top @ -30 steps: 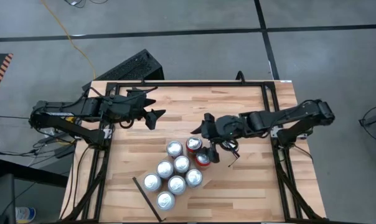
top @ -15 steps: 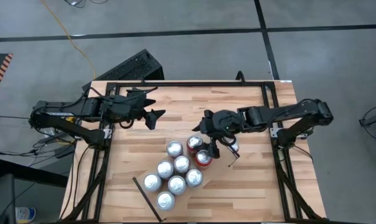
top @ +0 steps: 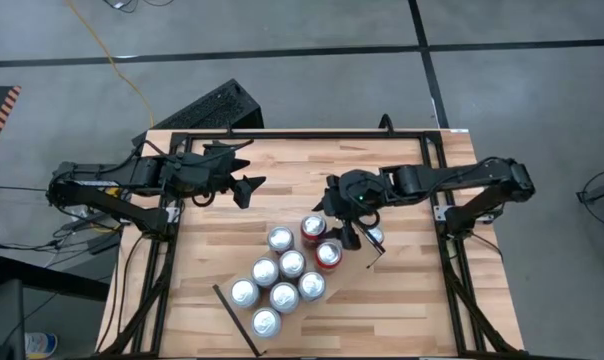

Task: Place canned beverage on shelf
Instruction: Adjust the red soda cans on the shelf

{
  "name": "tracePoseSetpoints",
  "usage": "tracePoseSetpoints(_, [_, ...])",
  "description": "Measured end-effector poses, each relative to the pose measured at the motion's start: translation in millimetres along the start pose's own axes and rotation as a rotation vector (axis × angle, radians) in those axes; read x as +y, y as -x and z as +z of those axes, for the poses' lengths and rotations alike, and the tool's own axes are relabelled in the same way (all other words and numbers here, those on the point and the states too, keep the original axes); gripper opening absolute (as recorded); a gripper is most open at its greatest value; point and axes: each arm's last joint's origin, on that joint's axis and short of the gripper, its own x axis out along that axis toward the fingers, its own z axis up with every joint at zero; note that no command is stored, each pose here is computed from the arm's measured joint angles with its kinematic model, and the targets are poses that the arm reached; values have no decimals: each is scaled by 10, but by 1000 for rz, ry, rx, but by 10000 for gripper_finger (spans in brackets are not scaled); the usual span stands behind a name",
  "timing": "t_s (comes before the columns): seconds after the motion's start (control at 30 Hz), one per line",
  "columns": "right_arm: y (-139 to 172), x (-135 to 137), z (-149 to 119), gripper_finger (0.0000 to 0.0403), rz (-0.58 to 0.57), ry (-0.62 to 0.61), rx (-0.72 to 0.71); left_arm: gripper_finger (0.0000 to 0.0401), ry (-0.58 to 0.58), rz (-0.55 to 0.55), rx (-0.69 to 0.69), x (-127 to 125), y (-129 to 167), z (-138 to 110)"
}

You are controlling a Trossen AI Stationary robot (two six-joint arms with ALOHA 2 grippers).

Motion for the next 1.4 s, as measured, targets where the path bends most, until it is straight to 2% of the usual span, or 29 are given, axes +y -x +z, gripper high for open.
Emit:
tracePoseSetpoints(0.23, [91,-80,78,315,-24,102,-7,332,0,-1,0,0,1,0])
tracePoseSetpoints(0.63, [128,-78,61,301,27,214,34,332,6,0,-1,0,1,1])
tracePoseSetpoints(0.73, [134,-85,63,301,-4,197,37,332,8,-1,-1,0,1,1])
tracePoseSetpoints(0.9, [426,-75,70,301,-14,131,7,332,24,0,-1,0,1,1])
tracePoseSetpoints(1.03, [538,-69,1,301,-55,93,64,332,30,1,-1,1,1,1])
tracePoseSetpoints(1.17, [543,-121,-24,301,-126,77,90,332,32,20,-16,6,0,5])
tracePoseSetpoints(1.4, [301,-232,-34,301,-133,96,129,332,50,22,-18,7,1,6])
